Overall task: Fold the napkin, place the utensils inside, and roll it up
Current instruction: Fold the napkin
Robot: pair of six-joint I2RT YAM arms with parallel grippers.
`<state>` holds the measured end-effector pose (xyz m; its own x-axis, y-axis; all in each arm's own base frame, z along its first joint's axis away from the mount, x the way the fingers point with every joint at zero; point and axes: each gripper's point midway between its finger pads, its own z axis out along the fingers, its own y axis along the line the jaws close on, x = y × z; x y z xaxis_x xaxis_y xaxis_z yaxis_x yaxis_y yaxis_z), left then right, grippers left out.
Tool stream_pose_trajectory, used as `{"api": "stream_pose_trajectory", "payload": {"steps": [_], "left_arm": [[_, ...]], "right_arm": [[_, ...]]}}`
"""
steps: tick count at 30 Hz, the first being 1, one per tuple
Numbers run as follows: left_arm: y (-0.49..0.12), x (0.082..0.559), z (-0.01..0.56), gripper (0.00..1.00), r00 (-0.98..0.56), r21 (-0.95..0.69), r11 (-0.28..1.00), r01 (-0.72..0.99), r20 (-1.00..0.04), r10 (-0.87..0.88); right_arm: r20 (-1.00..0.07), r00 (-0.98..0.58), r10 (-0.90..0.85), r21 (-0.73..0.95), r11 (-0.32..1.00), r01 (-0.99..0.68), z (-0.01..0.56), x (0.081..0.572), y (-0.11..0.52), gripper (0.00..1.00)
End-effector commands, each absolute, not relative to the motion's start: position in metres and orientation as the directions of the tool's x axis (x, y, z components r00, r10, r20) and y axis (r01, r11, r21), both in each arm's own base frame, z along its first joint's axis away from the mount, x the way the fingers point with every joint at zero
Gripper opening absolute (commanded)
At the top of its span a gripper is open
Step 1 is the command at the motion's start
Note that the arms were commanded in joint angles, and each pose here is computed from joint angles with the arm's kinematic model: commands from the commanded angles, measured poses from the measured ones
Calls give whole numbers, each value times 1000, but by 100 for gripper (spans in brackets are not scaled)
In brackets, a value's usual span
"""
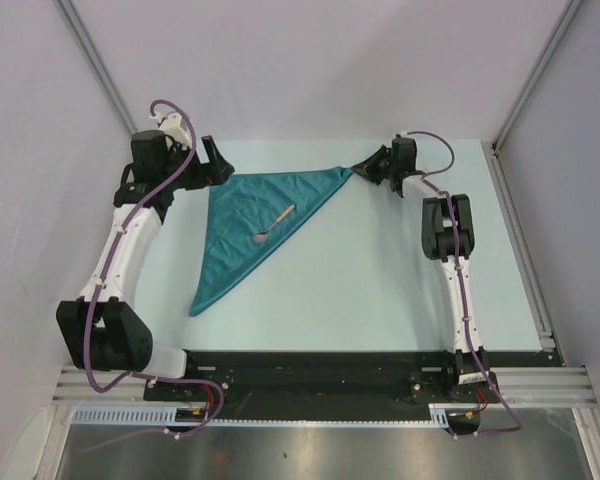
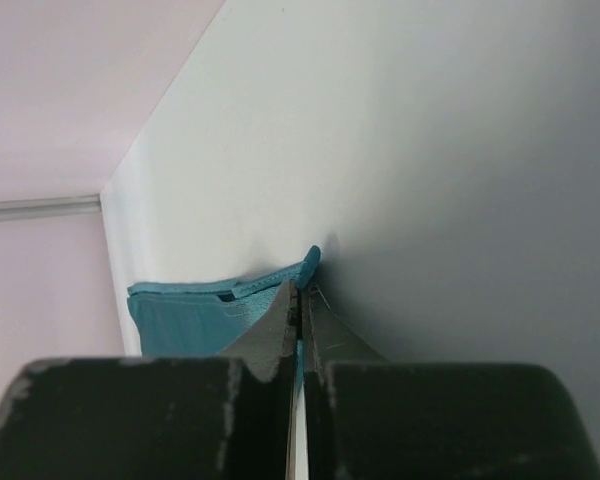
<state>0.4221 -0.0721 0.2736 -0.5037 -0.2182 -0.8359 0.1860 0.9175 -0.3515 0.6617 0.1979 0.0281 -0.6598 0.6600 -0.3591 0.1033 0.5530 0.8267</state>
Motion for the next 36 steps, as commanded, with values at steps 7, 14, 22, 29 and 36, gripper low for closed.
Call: {"api": "stream_pose_trajectory", "payload": {"steps": [7, 14, 22, 29, 36], "left_arm": [[-73, 422, 289, 98, -473, -371, 905, 209, -848, -239], [-73, 421, 291, 97, -469, -372, 903, 213, -850, -240], [-74, 420, 294, 97, -462, -373, 901, 219, -853, -241], [-74, 419, 297, 98, -456, -370, 902, 223, -857, -239], [-75, 418, 298, 98, -453, -372, 900, 226, -859, -241]], "right_arm": [[-493, -626, 604, 866, 409, -288, 163, 632, 259, 0], [-555, -677, 484, 832, 341, -438, 208, 573, 339, 0], [-517, -789, 333, 854, 268, -447, 187, 498, 410, 0], [-492, -840, 228, 864, 245, -440, 171, 449, 448, 0], [-464, -866, 186, 879, 216, -425, 164, 417, 470, 0]]}}
